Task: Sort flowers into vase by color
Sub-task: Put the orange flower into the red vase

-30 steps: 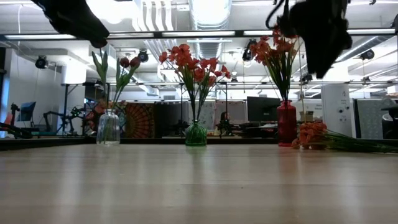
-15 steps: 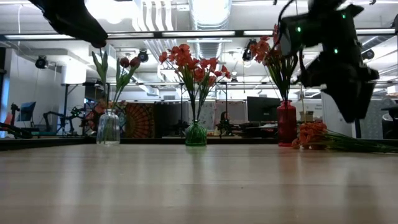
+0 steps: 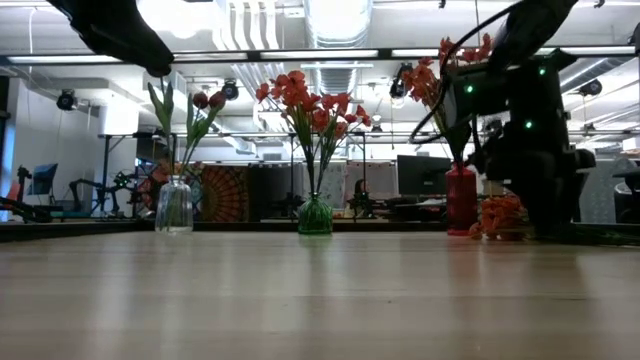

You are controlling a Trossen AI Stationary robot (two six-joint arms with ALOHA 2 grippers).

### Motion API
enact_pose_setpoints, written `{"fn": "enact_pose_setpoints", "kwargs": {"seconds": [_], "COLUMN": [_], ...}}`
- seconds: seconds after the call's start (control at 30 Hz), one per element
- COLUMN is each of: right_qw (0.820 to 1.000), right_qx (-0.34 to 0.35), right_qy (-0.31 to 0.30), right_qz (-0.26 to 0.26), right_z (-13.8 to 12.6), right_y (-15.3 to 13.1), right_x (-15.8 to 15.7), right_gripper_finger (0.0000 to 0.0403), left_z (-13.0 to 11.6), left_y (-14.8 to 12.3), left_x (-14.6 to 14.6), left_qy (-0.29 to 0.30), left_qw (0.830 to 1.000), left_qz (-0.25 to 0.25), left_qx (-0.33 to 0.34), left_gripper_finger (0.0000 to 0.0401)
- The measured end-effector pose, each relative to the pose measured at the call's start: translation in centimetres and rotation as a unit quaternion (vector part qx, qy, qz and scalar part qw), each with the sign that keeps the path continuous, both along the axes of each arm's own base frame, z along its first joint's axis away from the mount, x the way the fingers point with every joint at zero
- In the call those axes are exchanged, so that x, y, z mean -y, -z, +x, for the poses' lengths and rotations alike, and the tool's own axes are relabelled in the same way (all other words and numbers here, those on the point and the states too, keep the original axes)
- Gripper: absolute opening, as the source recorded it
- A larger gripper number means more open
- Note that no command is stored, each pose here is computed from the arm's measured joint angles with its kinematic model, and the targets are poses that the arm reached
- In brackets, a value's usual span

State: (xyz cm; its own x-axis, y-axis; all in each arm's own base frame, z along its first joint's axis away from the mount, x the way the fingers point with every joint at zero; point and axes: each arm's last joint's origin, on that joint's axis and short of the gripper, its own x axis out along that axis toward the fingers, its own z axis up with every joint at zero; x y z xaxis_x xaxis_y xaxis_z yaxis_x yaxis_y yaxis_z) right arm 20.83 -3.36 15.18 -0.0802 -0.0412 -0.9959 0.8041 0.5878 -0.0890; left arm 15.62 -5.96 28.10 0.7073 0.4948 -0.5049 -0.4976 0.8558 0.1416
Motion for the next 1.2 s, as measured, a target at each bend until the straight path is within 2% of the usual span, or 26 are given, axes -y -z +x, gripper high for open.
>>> {"fn": "enact_pose_setpoints", "kwargs": {"seconds": [0.17, 0.37, 0.6, 0.77, 0.93, 1.03, 1.13, 1.2], "right_qw": [1.0, 1.0, 1.0, 1.0, 0.997, 0.986, 0.959, 0.927], "right_qx": [-0.023, -0.026, -0.024, -0.015, 0.072, 0.154, 0.262, 0.34], "right_qy": [0.002, 0.002, 0.003, 0.002, -0.028, -0.062, -0.109, -0.145], "right_qz": [-0.007, -0.002, -0.01, -0.003, 0.029, 0.015, -0.018, -0.065], "right_z": [0.4, 0.6, 0.1, 0.1, 1.3, 2.4, 3.7, 4.4], "right_y": [1.2, 1.5, 0.9, -0.8, -4.1, -6.6, -8.9, -10.3], "right_x": [0.4, 0.4, 0.4, 0.3, -0.3, -0.9, -1.4, -1.5], "right_gripper_finger": [0.0242, 0.0159, 0.0061, 0.0021, 0.0016, 0.0018, 0.0019, 0.0019], "left_z": [0.0, 0.0, 0.0, 0.0, 0.0, 0.0, 0.0, 0.0], "left_y": [0.0, 0.0, 0.0, 0.0, 0.0, 0.0, 0.0, 0.0], "left_x": [0.0, 0.0, 0.0, 0.0, 0.0, 0.0, 0.0, 0.0], "left_qy": [0.001, 0.004, 0.004, 0.004, 0.004, 0.004, 0.004, 0.004], "left_qw": [1.0, 1.0, 1.0, 1.0, 1.0, 1.0, 1.0, 1.0], "left_qz": [0.001, 0.006, 0.006, 0.006, 0.006, 0.006, 0.006, 0.006], "left_qx": [-0.001, -0.004, -0.004, -0.004, -0.004, -0.004, -0.004, -0.004], "left_gripper_finger": [0.027, 0.027, 0.027, 0.027, 0.027, 0.027, 0.027, 0.027]}}
